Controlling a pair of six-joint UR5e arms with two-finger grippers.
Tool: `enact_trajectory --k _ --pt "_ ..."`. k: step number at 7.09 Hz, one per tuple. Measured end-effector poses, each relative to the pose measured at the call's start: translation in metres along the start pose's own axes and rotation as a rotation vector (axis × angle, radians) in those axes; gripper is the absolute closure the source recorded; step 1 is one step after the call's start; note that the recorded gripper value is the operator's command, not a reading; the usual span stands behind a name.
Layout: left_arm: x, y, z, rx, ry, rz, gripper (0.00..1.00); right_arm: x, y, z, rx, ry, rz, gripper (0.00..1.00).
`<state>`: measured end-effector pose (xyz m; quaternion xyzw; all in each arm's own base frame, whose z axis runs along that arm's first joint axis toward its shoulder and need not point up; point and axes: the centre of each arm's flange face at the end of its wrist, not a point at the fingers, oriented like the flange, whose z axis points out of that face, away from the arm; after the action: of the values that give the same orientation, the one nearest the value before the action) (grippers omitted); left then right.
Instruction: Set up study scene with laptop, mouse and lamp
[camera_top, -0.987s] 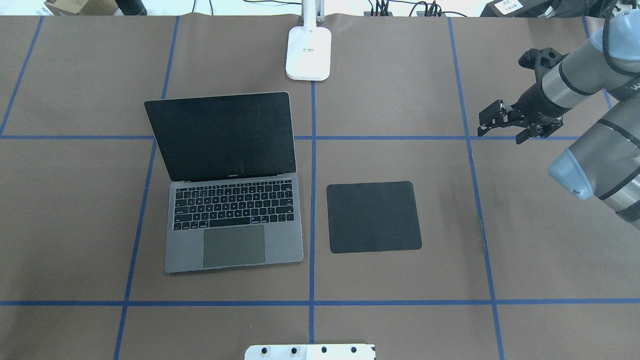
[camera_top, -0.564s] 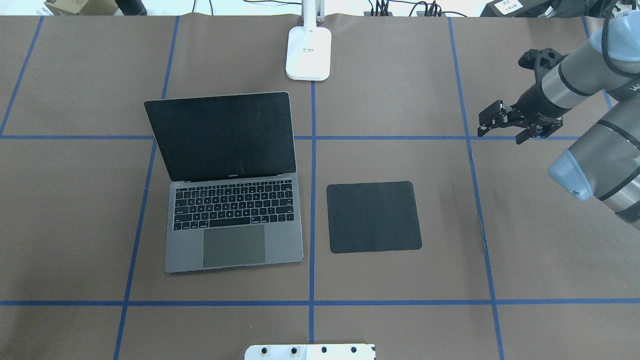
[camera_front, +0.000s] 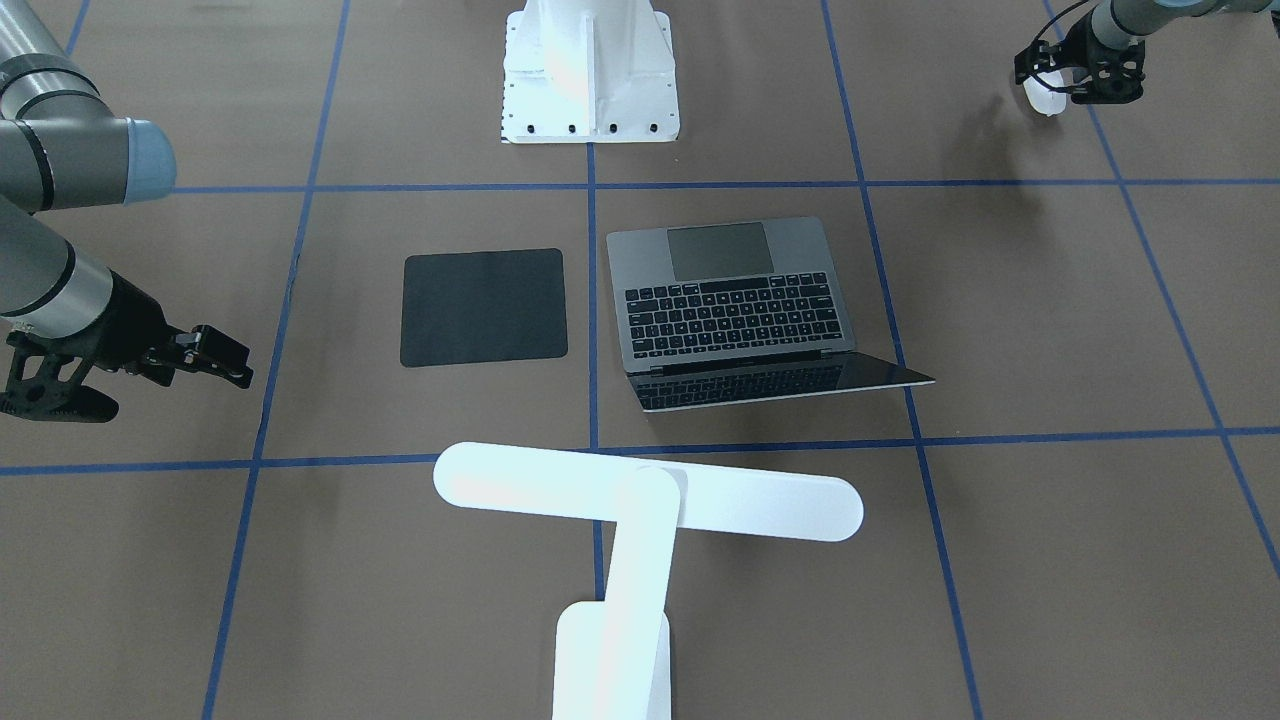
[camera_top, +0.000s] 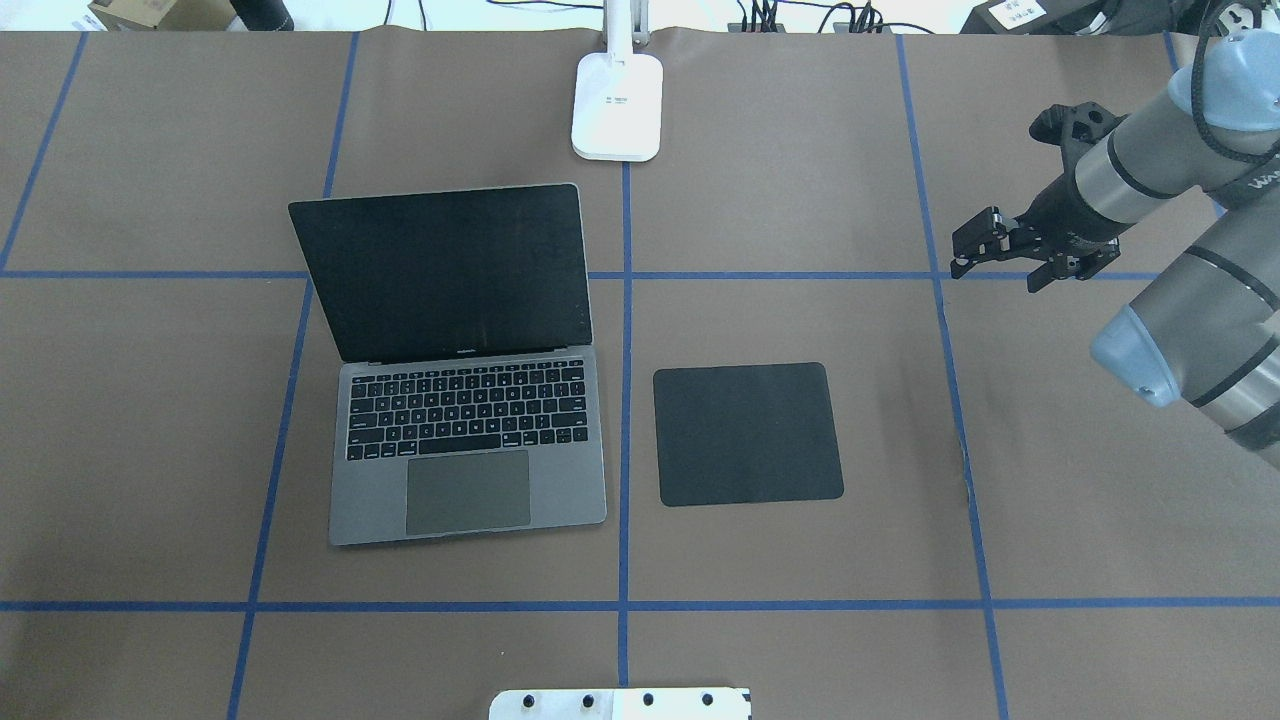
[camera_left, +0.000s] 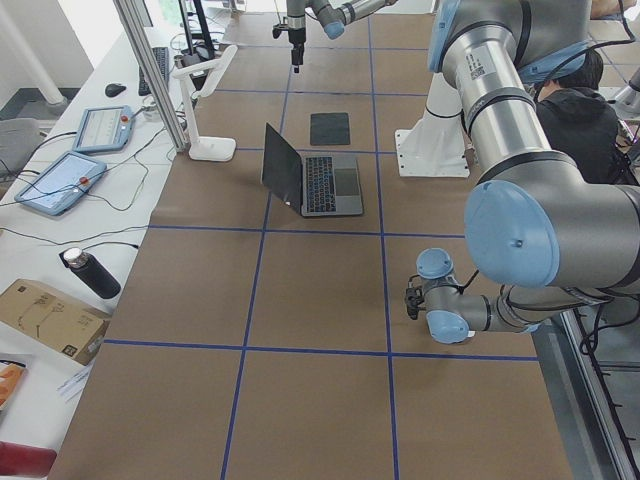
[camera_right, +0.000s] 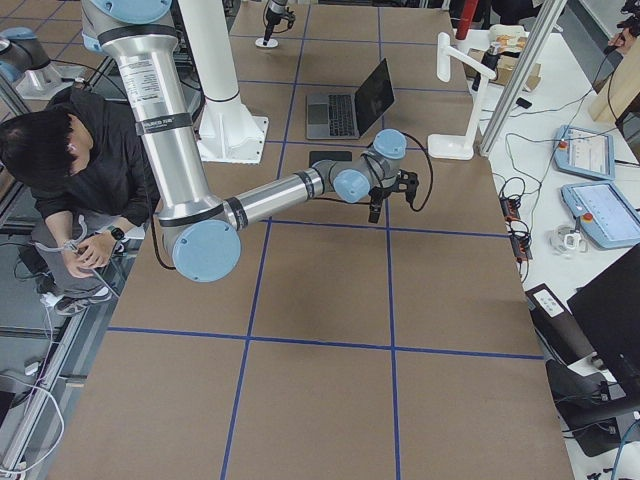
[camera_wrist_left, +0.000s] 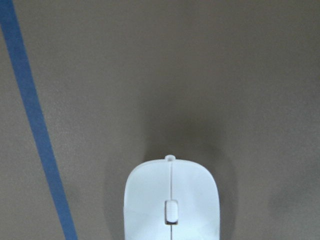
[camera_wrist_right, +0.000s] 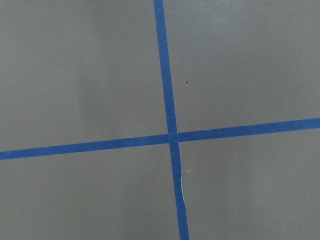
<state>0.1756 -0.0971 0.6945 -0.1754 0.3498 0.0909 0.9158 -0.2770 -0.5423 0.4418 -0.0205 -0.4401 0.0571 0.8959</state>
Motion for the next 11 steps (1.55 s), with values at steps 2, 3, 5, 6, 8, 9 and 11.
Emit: enact_trajectory --k 2,3,5,6,8,9,11 --pt "0.002 -0.001 0.003 -0.002 0.002 0.004 0.0 0.0 0.0 0.001 0.004 0.004 -0.001 0.01" --pt "0.003 -0.001 0.005 -0.004 0.002 0.007 0.0 0.0 0.0 0.001 0.005 0.004 -0.001 0.0" --pt "0.002 -0.001 0.007 -0.005 -0.001 0.007 0.01 0.0 0.0 0.001 0.005 0.005 -0.001 0.01" --pt "0.002 -0.001 0.008 -0.007 -0.002 0.009 0.03 0.0 0.0 0.001 0.005 0.005 -0.001 0.01" --pt "0.003 -0.002 0.013 -0.012 -0.005 0.015 0.17 0.0 0.0 0.0 0.006 0.005 -0.002 0.0" --pt "0.003 -0.002 0.014 -0.013 -0.005 0.016 0.26 -0.001 0.0 0.0 0.006 0.005 -0.002 0.0" --pt "0.003 -0.002 0.015 -0.013 -0.006 0.017 0.36 -0.001 0.001 0.001 0.005 0.005 -0.003 0.01"
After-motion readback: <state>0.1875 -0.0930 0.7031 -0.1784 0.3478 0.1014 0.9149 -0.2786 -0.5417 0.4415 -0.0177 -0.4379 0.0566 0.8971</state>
